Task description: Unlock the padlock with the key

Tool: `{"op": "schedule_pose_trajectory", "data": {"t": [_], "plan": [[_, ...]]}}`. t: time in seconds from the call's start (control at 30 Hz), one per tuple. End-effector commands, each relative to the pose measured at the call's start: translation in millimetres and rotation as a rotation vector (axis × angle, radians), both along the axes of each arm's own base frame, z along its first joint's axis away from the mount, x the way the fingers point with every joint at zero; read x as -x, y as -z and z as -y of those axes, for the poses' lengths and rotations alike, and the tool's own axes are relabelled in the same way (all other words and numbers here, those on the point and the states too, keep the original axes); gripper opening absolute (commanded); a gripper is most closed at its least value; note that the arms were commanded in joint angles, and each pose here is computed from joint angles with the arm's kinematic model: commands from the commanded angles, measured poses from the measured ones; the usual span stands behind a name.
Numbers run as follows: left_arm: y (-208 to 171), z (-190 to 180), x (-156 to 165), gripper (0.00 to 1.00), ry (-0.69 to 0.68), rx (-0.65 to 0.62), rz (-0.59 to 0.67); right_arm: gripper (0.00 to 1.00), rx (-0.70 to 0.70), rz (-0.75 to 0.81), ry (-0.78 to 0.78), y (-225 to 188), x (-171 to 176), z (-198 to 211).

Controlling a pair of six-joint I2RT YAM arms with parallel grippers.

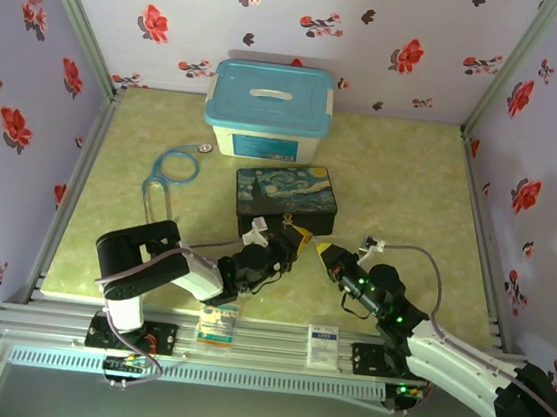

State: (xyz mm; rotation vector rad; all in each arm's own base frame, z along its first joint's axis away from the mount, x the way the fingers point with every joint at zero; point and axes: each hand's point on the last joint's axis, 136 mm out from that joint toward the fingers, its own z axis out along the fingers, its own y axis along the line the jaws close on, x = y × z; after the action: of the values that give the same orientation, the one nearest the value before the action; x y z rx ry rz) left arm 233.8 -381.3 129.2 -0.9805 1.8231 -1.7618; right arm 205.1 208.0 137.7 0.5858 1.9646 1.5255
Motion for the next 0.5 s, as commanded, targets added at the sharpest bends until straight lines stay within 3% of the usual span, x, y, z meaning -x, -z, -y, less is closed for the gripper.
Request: {"op": "schedule_pose_trajectory", "data": {"t": [0.0, 0.47], "plan": [[-32.6, 4.7, -4.0, 0.00, 0.001, 0.116, 0.043, 0.00, 0.007, 0.001, -0.025, -0.6, 0.6, -2.5], [-27.8, 6.4, -2.8, 0.00, 0.009, 0.122, 0.025, 0.00, -0.008, 0.024, -0.012, -5.6, -5.2, -2.9]]}}
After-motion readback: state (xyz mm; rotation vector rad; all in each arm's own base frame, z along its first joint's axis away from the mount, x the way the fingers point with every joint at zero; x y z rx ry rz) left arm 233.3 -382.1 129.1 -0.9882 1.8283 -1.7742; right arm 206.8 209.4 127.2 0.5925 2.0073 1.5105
